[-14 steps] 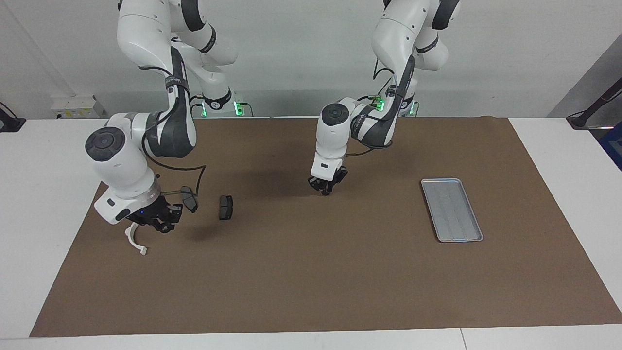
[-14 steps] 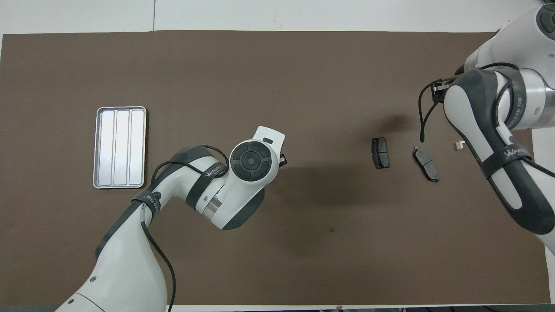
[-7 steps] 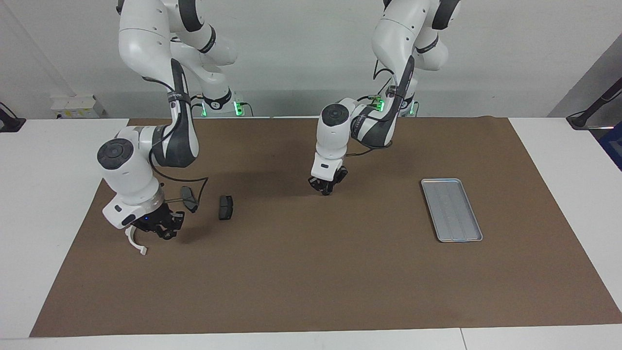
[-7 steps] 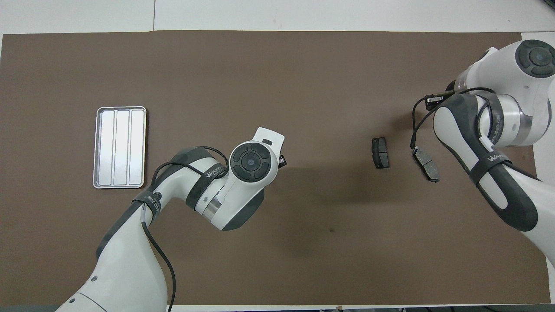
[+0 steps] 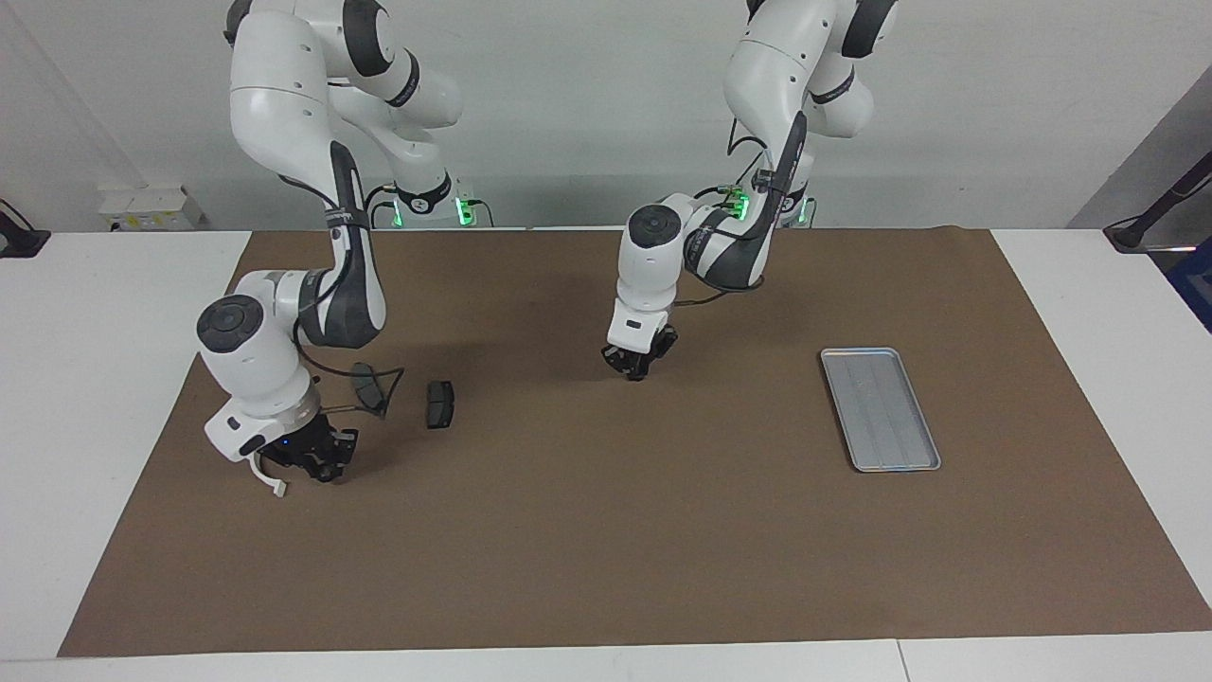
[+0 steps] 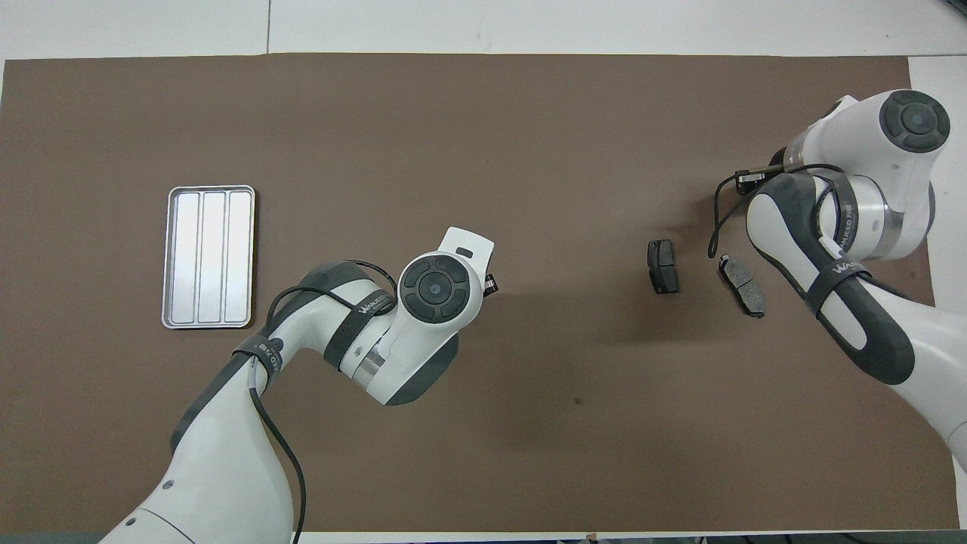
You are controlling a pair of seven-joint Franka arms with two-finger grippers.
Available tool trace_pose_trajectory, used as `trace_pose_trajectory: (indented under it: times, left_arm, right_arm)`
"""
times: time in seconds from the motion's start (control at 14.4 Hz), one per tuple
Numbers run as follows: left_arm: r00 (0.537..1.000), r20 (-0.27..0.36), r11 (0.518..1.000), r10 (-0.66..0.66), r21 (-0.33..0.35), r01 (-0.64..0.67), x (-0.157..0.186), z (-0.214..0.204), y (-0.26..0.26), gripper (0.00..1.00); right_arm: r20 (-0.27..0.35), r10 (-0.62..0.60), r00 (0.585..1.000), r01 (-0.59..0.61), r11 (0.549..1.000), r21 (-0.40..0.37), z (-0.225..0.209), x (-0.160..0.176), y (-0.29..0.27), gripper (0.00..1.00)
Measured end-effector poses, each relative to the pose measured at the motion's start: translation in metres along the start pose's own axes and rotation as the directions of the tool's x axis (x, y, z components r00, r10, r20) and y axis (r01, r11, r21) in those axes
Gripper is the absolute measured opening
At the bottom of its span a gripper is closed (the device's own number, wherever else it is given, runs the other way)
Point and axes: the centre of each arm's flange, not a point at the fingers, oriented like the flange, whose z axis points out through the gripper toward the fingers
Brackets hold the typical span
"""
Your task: Place bearing gear from tray to pile
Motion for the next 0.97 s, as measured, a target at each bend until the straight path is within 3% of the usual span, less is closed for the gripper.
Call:
trace_pose_trajectory:
  times: [0.14,0.55,0.62,0.97]
  left_arm:
    - [1.0,-0.003,1.0,0.004,0.002,-0.004,0.0,0.0,0.0,0.3]
    - [0.999,-0.042,1.0,0.02,0.004,-0.019,0.011,-0.014,0.002,0.93]
    - [0.999,-0.05,1.0,0.01,0.003,-0.01,0.021,-0.024,0.001,1.0]
    - [0.994,-0.099,0.998,0.056,0.019,-0.055,0.1,-0.103,-0.046,1.0]
  right_arm:
    - [-0.014,-0.004,1.0,0.004,1.0,0.002,0.008,0.002,-0.003,0.35]
    - [-0.034,-0.012,0.999,0.012,1.0,0.006,0.011,0.004,-0.009,0.35]
    - [-0.034,-0.012,0.999,0.012,1.0,0.006,0.011,0.004,-0.009,0.35]
    - [-0.034,-0.011,0.999,0.011,1.0,0.006,0.011,0.004,-0.008,0.35]
